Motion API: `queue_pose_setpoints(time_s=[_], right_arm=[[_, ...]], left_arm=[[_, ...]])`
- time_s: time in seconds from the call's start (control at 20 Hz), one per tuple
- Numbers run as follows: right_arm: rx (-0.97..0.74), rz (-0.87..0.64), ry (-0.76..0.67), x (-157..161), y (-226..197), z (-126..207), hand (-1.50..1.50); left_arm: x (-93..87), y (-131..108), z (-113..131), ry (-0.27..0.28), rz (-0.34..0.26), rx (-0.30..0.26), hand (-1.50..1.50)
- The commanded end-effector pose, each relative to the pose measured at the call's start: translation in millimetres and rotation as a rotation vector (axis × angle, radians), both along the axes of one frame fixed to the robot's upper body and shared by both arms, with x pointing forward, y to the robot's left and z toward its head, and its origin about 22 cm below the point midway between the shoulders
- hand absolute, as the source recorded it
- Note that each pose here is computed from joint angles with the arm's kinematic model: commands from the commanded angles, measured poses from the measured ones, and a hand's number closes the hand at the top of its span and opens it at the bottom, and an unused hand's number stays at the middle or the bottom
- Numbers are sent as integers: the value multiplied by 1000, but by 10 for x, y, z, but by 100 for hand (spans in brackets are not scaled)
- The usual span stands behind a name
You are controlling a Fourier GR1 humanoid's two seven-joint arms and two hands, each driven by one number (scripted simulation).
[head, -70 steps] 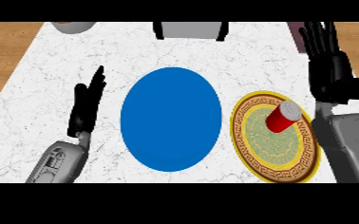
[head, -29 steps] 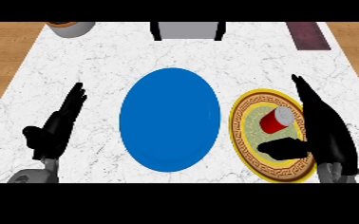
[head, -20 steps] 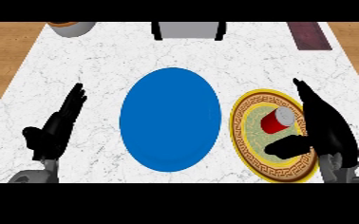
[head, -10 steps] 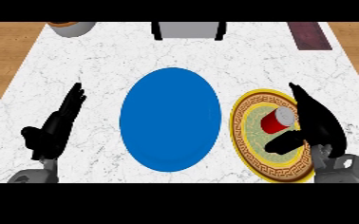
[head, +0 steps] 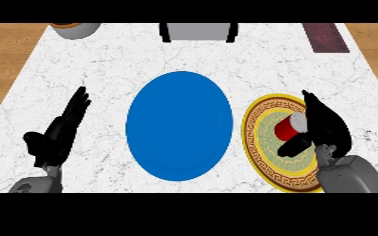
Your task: Pick the can from the plate and place it in the plate
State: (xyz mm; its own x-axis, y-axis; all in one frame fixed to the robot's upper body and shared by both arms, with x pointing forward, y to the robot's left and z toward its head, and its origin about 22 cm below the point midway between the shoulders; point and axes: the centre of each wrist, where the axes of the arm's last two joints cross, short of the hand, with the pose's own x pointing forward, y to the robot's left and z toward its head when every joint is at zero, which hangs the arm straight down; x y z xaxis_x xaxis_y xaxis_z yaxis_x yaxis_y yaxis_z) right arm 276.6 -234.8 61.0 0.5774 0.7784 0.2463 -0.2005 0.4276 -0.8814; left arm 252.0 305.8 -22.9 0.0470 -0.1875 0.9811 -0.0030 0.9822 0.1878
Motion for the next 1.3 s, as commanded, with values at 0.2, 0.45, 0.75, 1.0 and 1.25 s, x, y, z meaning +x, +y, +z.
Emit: queue_pose_setpoints(time_s=[0.2, 0.45, 0.75, 1.0, 1.25], right_arm=[[50, 109, 17, 157, 33, -18, 150], [38, 128, -3, -62, -73, -224, 150], [-108, 156, -167, -171, 99, -234, 150], [-52, 87, -229, -1369, 258, -541, 150], [-30, 94, -379, -1995, 569, -304, 150]], left_arm=[[233, 78, 94, 1, 0, -17, 0], [28, 75, 30, 1, 0, 1, 0], [-120, -98, -174, 8, -1, 2, 0], [-212, 167, -62, 16, 82, 11, 0], [-30, 27, -43, 15, 47, -9, 0]])
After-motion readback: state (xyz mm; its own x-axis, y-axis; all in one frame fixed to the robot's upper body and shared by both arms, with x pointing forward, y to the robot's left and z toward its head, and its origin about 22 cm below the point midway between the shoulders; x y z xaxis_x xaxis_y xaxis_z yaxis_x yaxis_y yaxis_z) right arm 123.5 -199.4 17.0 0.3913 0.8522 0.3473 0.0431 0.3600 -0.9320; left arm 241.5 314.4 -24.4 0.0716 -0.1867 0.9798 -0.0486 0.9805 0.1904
